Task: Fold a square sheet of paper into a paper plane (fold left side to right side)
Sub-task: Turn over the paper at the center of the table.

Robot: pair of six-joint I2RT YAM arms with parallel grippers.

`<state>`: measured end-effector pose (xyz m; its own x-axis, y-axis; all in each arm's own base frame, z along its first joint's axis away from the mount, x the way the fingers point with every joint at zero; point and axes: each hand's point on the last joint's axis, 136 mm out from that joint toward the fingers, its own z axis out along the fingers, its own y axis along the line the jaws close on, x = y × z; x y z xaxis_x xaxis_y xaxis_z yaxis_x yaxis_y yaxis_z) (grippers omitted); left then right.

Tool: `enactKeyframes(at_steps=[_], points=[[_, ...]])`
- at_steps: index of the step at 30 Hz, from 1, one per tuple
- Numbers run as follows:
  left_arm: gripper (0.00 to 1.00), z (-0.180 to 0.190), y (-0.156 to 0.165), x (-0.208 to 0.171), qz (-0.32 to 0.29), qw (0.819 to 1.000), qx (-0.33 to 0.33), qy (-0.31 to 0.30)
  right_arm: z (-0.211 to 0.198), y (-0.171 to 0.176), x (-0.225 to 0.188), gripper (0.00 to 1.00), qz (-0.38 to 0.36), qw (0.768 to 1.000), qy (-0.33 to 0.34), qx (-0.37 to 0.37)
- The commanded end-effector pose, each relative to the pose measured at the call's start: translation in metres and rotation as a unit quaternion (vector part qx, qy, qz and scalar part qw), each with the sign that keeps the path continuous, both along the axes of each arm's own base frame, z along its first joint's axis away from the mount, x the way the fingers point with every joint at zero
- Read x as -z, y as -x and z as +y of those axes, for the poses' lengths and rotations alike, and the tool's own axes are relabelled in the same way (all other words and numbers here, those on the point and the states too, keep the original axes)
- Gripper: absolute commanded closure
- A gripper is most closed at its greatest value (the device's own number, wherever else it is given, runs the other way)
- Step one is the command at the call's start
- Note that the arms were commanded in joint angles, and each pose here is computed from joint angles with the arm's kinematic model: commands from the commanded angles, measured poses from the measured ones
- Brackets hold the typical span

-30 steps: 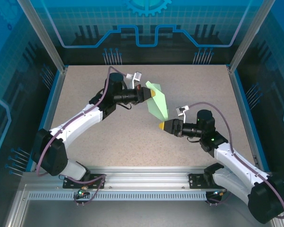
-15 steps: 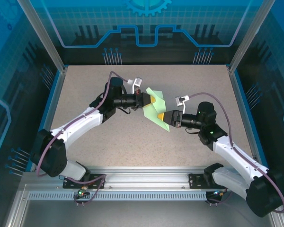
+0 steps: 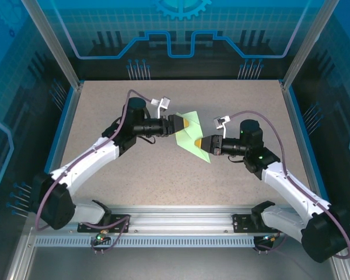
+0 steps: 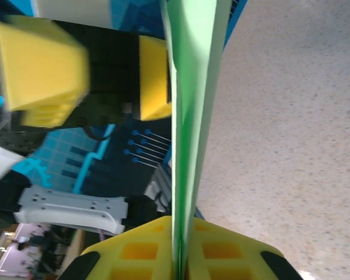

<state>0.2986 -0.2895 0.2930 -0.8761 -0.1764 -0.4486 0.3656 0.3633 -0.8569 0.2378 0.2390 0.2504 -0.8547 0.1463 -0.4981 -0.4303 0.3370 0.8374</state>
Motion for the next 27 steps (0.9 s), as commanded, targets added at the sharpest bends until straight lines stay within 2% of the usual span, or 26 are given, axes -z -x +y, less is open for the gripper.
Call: enactKeyframes(at_steps=[1, 5, 8, 11, 13, 16, 19, 27], points=[[0.29, 0.028, 0.005, 0.009, -0.028, 0.996, -0.047, -0.067, -0.01, -0.003, 0.015, 0.91, -0.008, 0.997, 0.076, 0.019], [0.22, 0.055, 0.012, 0.019, -0.039, 0.987, -0.094, -0.122, -0.026, -0.006, 0.037, 0.91, -0.022, 0.979, 0.194, 0.052], [0.2, 0.08, 0.017, 0.024, -0.046, 0.975, -0.145, -0.16, -0.044, -0.01, 0.053, 0.91, -0.039, 0.945, 0.315, 0.083], [0.17, 0.107, 0.022, 0.024, -0.052, 0.96, -0.196, -0.192, -0.065, -0.016, 0.07, 0.91, -0.067, 0.874, 0.468, 0.113], [0.16, 0.125, 0.027, 0.02, -0.061, 0.948, -0.233, -0.206, -0.074, -0.022, 0.074, 0.9, -0.087, 0.818, 0.555, 0.127], [0.12, 0.144, 0.035, 0.014, -0.07, 0.937, -0.269, -0.21, -0.079, -0.031, 0.077, 0.9, -0.107, 0.739, 0.651, 0.137], [0.1, 0.158, 0.042, 0.009, -0.079, 0.929, -0.293, -0.212, -0.075, -0.039, 0.085, 0.89, -0.12, 0.671, 0.721, 0.124], [0.07, 0.182, 0.06, 0.003, -0.087, 0.913, -0.324, -0.23, -0.04, -0.057, 0.118, 0.89, -0.169, 0.535, 0.827, 0.041]])
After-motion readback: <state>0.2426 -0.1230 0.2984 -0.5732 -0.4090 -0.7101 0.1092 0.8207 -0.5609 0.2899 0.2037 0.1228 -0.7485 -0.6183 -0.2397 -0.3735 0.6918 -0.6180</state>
